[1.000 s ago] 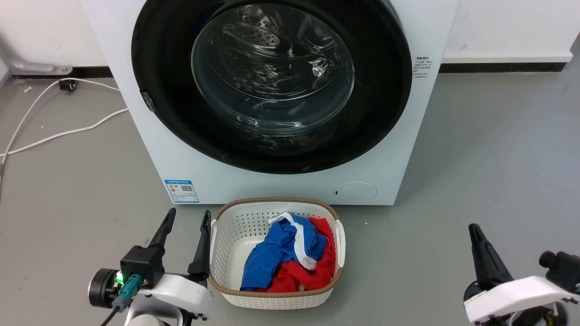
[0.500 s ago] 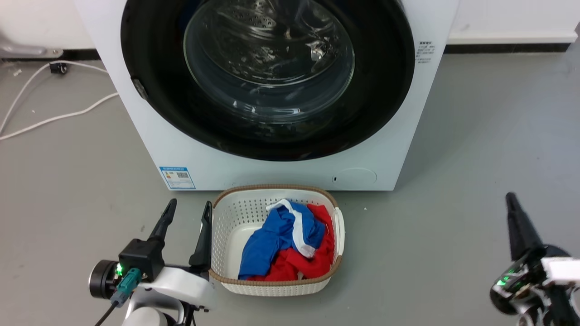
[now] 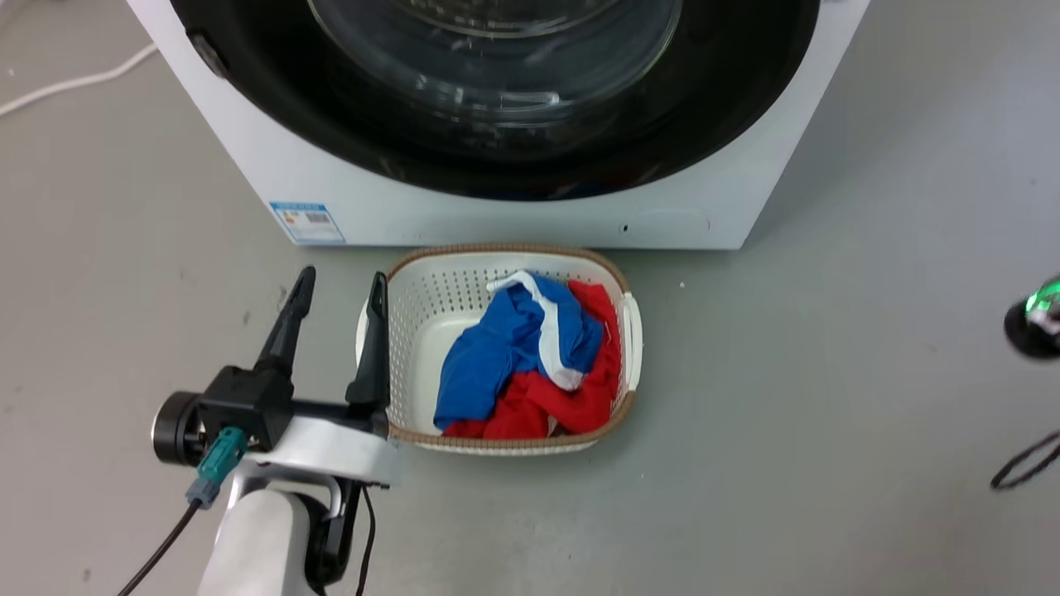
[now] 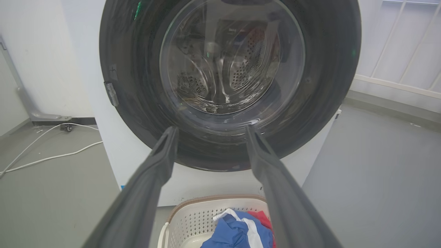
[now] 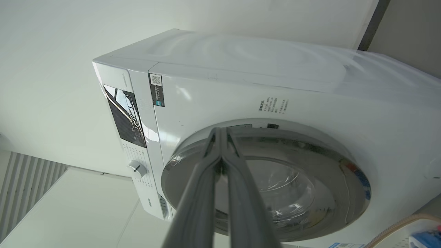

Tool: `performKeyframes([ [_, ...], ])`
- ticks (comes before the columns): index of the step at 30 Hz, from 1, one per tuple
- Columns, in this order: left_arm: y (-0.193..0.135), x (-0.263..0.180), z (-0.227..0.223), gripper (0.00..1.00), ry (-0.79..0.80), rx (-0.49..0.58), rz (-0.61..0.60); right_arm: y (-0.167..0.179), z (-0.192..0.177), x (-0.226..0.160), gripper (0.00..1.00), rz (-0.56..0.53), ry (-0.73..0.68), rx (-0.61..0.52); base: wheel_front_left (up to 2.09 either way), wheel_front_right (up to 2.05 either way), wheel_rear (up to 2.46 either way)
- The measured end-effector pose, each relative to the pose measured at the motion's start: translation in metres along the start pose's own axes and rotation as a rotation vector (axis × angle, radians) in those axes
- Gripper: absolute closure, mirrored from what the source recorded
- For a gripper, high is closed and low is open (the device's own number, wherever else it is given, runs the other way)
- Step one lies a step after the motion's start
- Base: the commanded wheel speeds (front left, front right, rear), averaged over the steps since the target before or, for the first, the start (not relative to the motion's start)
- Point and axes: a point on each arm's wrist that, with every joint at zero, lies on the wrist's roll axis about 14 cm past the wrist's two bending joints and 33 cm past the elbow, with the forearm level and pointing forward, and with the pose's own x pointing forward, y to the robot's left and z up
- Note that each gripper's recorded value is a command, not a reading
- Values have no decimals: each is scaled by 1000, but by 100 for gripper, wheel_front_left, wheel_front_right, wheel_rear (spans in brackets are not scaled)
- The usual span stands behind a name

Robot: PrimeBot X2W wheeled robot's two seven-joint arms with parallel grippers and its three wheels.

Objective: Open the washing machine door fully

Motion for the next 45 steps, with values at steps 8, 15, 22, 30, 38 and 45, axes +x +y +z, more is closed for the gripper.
performKeyframes([
  [8,6,20,-17,0,16,-17,17,-6,-23,72,100,-26,176,-43,0,0,0],
  [15,12,26,-25,0,24,-27,30,-3,-52,122,100,-67,351,-125,0,0,0],
  [22,17,32,-35,0,36,-25,37,-4,-90,156,100,-108,502,-235,0,0,0],
  [30,23,34,-46,0,60,-19,49,-11,-125,178,100,-144,606,-299,0,0,0],
  [38,26,35,-50,0,69,-30,59,-21,-142,182,100,-180,699,-338,0,0,0],
  [45,26,33,-45,0,60,-33,69,-23,-149,166,100,-203,821,-353,0,0,0],
])
